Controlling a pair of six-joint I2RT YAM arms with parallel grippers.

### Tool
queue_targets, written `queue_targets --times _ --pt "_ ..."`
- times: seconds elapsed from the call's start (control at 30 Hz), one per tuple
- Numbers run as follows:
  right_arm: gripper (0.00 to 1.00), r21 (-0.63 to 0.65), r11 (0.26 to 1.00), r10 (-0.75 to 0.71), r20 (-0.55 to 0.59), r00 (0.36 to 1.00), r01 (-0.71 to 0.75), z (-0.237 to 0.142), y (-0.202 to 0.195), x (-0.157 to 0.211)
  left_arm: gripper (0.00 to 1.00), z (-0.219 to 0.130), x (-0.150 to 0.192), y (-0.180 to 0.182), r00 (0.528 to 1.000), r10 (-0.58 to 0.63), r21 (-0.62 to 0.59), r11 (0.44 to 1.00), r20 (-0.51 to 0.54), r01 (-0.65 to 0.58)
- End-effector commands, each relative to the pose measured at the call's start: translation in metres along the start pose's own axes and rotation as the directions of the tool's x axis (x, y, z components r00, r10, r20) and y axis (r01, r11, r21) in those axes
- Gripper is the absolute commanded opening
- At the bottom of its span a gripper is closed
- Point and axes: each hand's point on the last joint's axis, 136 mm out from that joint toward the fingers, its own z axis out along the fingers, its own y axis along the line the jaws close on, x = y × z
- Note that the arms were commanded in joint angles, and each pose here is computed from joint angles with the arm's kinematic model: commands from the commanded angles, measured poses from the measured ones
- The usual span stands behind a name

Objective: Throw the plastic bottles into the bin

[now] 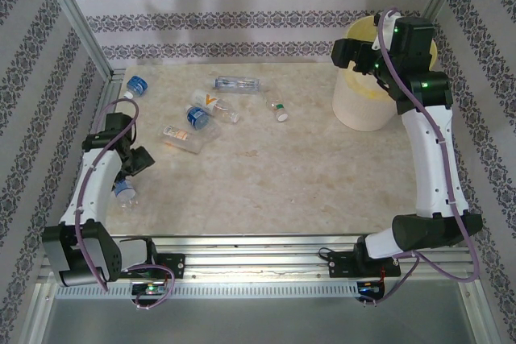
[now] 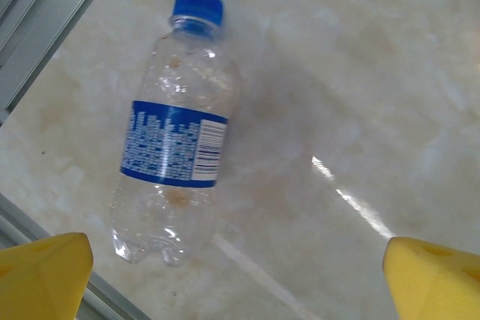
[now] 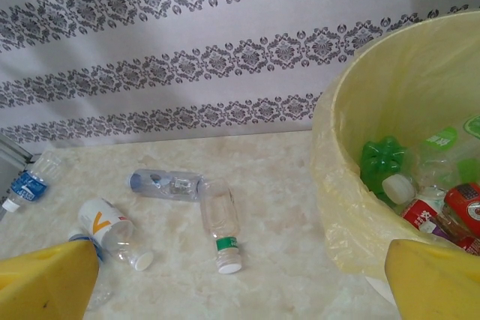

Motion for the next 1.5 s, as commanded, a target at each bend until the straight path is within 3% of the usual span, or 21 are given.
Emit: queue_targets --times 0.0,0.87,1.33,1.47 --pt "0.98 -0.036 0.999 -0.019 0.022 1.0 0.019 -0.013 0.011 -0.003 1.0 0.012 0.006 0.01 0.999 0.013 -0.007 1.0 -0.043 -0.014" --pt "0.98 -0.083 0.995 -0.051 0.027 0.998 0.053 -0.017 0.022 -0.002 0.97 0.093 0.016 0.023 0.971 -0.047 0.044 0.997 -0.233 0.058" --pt "0.98 -0.073 0.996 -0.046 0.02 0.999 0.047 -0.013 0.021 -0.001 0.66 0.102 0.024 -0.005 0.964 0.006 0.2 0.979 -0.267 0.05" --pt "0.98 -0.076 0.996 -0.035 0.018 0.999 0.037 -0.011 0.022 -0.002 0.6 0.087 0.017 -0.026 0.979 0.073 0.293 0.956 -0.189 -0.015"
